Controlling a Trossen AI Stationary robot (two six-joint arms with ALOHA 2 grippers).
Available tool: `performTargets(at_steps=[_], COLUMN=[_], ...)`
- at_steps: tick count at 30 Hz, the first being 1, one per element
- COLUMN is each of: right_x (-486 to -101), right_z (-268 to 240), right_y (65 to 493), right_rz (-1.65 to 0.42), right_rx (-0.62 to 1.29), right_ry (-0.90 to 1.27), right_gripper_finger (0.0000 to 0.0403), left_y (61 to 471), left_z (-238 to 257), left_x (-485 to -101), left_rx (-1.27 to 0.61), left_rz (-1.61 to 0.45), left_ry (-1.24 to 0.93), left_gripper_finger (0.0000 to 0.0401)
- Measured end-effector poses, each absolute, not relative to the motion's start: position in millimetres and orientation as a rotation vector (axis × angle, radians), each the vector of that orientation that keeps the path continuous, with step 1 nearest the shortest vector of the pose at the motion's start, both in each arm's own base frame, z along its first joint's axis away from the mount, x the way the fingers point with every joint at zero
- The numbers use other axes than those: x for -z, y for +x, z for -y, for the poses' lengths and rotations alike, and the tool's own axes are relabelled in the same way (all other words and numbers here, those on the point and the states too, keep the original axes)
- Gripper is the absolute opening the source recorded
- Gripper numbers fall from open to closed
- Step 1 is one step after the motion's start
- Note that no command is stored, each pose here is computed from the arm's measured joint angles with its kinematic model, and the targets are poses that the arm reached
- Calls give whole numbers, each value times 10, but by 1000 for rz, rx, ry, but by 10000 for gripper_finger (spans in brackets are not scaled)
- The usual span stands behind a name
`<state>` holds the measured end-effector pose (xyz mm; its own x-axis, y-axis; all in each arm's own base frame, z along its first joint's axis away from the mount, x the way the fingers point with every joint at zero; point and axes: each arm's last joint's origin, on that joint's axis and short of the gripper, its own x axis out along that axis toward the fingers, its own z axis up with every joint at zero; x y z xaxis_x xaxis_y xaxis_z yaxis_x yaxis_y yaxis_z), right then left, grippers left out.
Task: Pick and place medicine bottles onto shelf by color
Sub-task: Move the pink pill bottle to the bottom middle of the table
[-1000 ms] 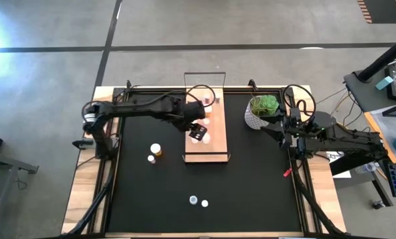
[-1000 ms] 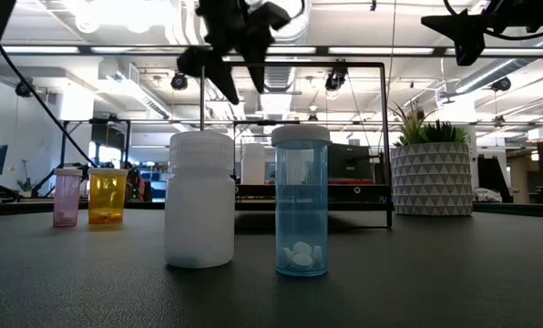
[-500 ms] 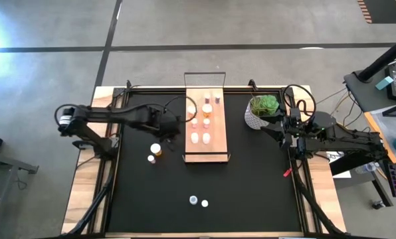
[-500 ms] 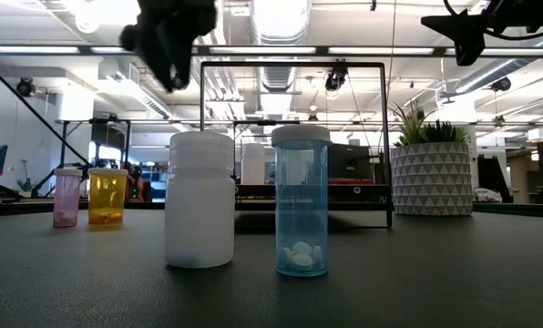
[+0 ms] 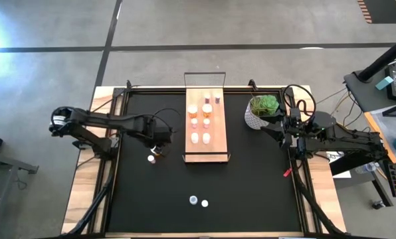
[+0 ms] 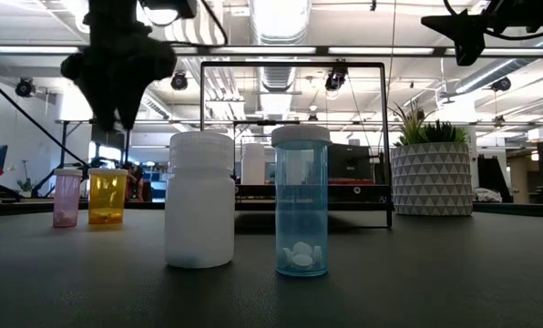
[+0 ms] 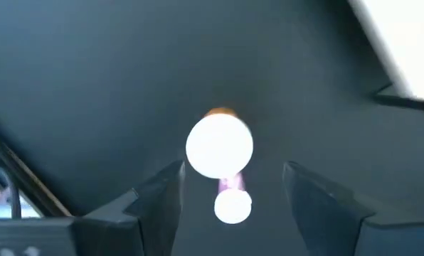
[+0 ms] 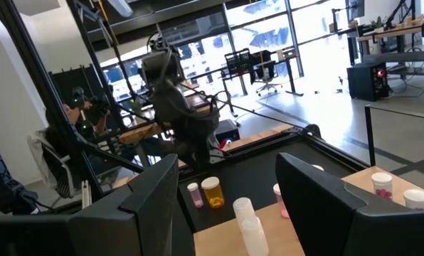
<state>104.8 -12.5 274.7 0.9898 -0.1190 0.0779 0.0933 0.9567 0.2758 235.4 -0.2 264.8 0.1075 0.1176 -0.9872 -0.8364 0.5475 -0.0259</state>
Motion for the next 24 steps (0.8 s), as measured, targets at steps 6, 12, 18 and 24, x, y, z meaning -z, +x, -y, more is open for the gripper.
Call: performTargets(at_steps=[6, 12, 18, 24], right_x=[-2747, -2747, -2747, -2746], right_z=[125, 125, 125, 125], right_y=[1047, 1048, 1048, 1048], right_rz=[94, 94, 94, 94], right_rx=[108, 107, 108, 108], right_ry=[275, 275, 275, 275], right_gripper_finger=[226, 226, 226, 226], left_y=[2331, 2314, 2256, 2189], left_z=[10, 20, 191, 434], left_x=[-2526, -2469, -2497, -2425], left_rx=[-843, -871, -813, -755], left_rz=[-1277, -1279, -1319, -1363], left_ry=[-753, -771, -719, -698], left_gripper_finger=[222, 222, 222, 222])
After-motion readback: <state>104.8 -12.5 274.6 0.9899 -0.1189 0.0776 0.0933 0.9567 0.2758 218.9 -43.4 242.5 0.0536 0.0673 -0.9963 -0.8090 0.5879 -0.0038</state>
